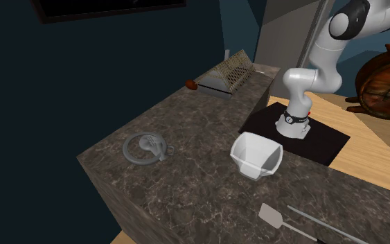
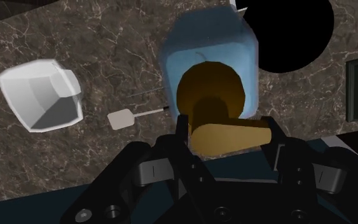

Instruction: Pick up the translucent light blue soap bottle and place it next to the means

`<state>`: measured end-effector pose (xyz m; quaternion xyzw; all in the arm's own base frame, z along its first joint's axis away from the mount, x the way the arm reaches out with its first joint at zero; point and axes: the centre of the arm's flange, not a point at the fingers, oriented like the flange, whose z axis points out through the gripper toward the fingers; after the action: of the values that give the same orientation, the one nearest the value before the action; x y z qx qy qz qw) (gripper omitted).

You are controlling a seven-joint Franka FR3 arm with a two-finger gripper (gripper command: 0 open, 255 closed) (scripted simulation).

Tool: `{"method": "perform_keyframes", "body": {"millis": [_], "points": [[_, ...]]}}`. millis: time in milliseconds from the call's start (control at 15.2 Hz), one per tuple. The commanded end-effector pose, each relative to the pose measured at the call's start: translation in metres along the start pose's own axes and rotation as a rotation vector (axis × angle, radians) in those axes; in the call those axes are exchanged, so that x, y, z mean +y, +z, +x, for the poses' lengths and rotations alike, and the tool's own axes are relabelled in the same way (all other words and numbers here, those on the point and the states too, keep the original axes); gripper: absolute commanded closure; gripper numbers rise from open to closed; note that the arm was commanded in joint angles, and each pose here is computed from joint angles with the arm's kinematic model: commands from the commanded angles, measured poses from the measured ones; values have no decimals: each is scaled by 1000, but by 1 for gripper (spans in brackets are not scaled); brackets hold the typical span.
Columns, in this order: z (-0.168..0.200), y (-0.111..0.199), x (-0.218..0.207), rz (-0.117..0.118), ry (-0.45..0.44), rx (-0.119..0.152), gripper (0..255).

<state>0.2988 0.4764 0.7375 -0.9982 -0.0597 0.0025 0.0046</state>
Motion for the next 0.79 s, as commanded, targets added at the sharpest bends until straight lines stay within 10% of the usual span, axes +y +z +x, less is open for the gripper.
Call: {"method": "perform_keyframes", "body": {"millis": [0,726], "points": [[1,11,0,1,1,0,255],[1,69,0,1,1,0,255]]}}
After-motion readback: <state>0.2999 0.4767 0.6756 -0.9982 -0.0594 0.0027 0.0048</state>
